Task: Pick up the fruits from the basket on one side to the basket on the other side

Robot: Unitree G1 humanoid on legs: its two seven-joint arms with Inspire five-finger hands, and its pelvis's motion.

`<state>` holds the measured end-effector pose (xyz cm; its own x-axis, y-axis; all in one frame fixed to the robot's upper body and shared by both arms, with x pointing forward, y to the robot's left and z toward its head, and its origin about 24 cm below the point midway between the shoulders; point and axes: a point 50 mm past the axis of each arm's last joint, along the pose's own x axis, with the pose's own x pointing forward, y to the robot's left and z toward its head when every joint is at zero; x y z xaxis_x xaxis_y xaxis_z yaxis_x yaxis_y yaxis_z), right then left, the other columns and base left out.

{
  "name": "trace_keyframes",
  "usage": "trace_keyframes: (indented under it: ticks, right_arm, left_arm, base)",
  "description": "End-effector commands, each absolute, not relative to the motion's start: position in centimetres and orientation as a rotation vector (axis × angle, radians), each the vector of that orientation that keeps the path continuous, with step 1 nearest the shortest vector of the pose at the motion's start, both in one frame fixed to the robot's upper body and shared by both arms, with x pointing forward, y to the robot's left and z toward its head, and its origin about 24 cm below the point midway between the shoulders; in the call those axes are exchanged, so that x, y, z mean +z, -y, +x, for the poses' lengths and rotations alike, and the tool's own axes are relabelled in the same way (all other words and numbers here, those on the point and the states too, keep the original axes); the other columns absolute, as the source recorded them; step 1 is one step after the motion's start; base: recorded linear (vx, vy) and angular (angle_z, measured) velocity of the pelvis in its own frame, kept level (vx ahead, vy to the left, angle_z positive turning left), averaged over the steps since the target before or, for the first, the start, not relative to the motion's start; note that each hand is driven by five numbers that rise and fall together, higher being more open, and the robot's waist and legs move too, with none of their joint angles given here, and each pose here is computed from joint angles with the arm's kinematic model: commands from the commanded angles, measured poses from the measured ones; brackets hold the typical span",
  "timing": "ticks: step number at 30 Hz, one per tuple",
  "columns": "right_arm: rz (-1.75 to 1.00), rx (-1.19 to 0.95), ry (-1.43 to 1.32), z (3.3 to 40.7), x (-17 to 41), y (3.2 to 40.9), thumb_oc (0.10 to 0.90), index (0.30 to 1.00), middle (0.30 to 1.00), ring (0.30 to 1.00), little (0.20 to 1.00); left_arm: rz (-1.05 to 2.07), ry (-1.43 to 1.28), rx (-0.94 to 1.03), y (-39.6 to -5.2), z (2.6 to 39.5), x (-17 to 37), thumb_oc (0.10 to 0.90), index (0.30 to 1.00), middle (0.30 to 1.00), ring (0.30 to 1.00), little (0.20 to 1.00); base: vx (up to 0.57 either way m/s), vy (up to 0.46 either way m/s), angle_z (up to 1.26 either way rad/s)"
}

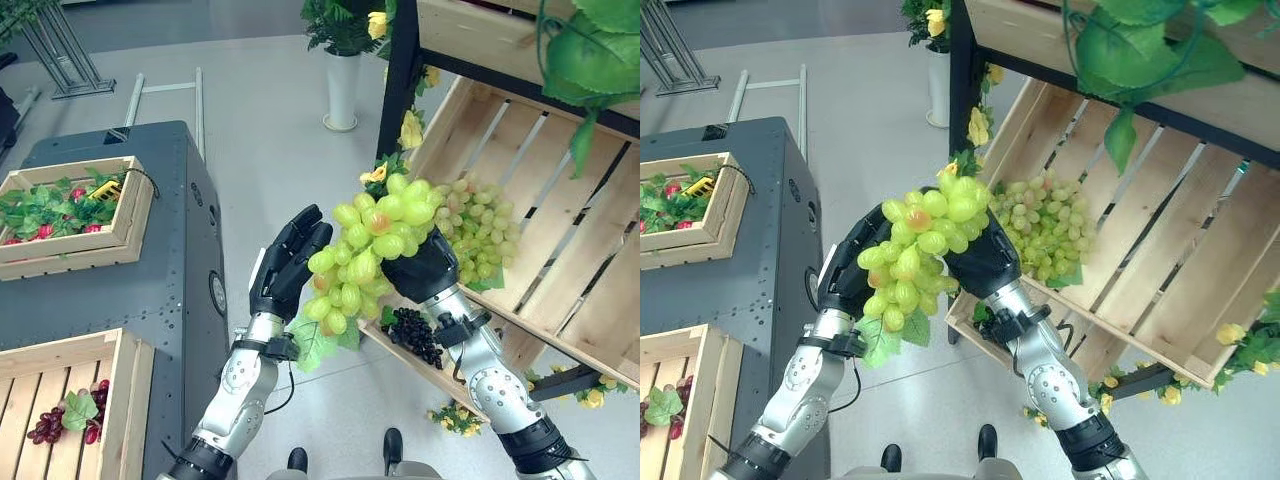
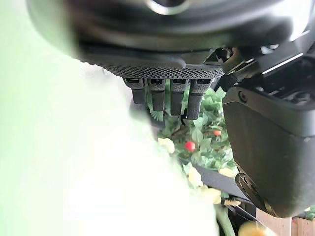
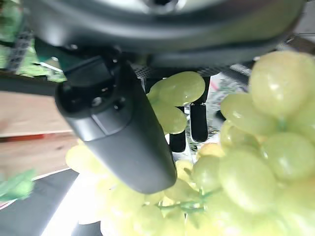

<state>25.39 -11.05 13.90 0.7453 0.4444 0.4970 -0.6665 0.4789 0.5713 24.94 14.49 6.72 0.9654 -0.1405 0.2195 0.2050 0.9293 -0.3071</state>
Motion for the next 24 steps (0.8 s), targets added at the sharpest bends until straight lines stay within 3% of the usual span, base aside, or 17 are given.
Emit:
trace_keyframes:
  ticks: [1, 9, 17, 24]
  right_arm:
    - [1.013, 0.603, 0.741, 25.3, 22.1, 13.6, 0.4, 0.3, 0.3, 0.3, 0.3]
    - [1.019, 0.111, 0.77, 27.7, 22.5, 18.6, 0.4, 0.3, 0.3, 0.3, 0.3]
    - [0.974, -0.21, 0.674, 29.5, 20.8, 22.4, 0.4, 0.3, 0.3, 0.3, 0.3]
    - [0.744, -0.515, 0.509, 31.0, 18.6, 27.0, 0.4, 0.3, 0.3, 0.3, 0.3]
  left_arm:
    - [-0.376, 0.428, -0.252, -13.2, 26.1, 11.8, 0.8, 0.9, 0.9, 0.9, 0.9]
    - [-0.381, 0.403, -0.238, -13.4, 26.3, 11.4, 0.8, 0.9, 0.9, 0.9, 0.9]
    - [-0.386, 0.379, -0.234, -13.7, 26.2, 10.8, 0.8, 0.9, 0.9, 0.9, 0.9]
    - [-0.376, 0.375, -0.232, -14.3, 26.4, 10.9, 0.8, 0.9, 0.9, 0.9, 0.9]
  base:
    - [0.0, 0.008, -0.08]
    - [0.0, -0.001, -0.02]
    - [0.02, -0.009, -0.02]
    - [0.0, 0.0, 0.0]
